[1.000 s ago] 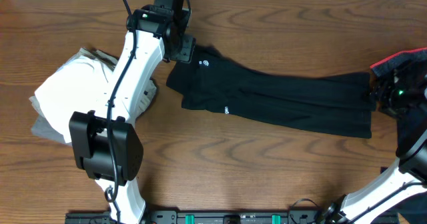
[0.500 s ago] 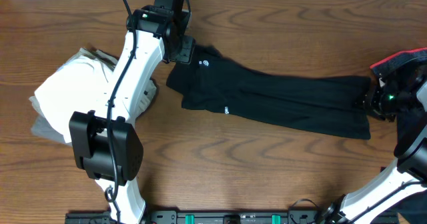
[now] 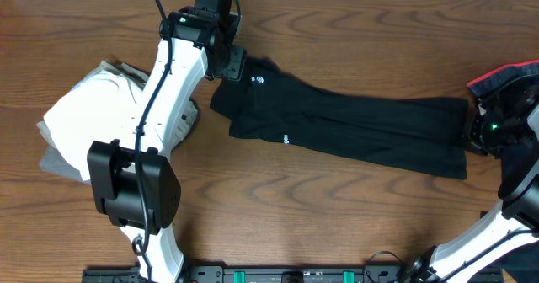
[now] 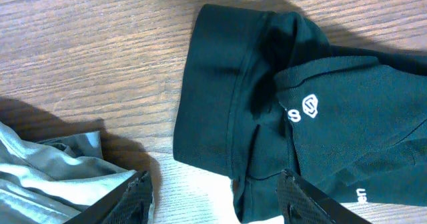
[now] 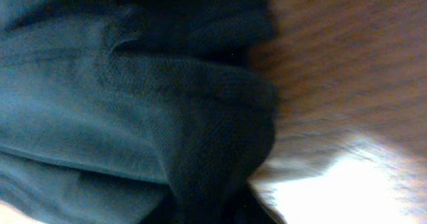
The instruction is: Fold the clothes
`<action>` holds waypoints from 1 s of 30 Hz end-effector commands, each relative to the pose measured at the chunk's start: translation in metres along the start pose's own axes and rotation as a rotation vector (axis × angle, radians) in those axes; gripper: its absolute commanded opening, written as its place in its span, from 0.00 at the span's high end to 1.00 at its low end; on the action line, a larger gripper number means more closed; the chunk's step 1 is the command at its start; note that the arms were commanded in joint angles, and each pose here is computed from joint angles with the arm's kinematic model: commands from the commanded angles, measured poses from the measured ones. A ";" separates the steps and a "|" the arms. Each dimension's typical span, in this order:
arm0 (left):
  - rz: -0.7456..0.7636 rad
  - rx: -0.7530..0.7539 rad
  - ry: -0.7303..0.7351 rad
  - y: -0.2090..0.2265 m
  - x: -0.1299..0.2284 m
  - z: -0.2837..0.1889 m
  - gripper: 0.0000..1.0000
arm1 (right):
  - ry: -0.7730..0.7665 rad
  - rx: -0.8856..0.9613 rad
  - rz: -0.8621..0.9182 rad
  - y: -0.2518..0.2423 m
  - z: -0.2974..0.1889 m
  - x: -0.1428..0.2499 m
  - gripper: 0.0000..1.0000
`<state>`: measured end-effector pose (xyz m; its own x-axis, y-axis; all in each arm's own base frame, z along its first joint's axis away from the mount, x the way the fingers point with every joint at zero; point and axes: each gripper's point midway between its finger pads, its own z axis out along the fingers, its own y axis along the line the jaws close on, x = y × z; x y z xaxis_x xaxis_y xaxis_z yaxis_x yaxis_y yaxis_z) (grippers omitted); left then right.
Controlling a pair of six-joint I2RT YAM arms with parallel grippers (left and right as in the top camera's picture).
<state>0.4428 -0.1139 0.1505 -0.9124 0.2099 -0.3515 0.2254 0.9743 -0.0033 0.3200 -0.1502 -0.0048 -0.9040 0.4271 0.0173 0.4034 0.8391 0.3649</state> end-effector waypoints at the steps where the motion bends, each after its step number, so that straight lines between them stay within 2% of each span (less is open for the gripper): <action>1: -0.009 -0.004 -0.014 0.001 -0.004 -0.004 0.38 | 0.083 0.124 0.025 -0.030 0.014 0.019 0.99; 12: -0.009 -0.004 -0.026 0.001 -0.007 -0.004 0.38 | 0.047 0.120 0.054 -0.017 -0.023 0.004 0.99; 23: -0.009 -0.004 -0.027 0.001 -0.007 -0.005 0.38 | -0.118 0.199 0.094 -0.019 -0.094 -0.018 0.99; 30: -0.009 -0.004 -0.026 0.001 -0.007 -0.005 0.37 | -0.157 0.100 0.017 0.027 -0.104 -0.020 0.99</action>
<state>0.4446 -0.1144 0.1513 -0.9095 0.2091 -0.3593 0.2254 0.9743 -0.0035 0.3180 -0.1899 0.0773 -0.8596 0.5066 -0.0662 0.4830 0.8481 0.2179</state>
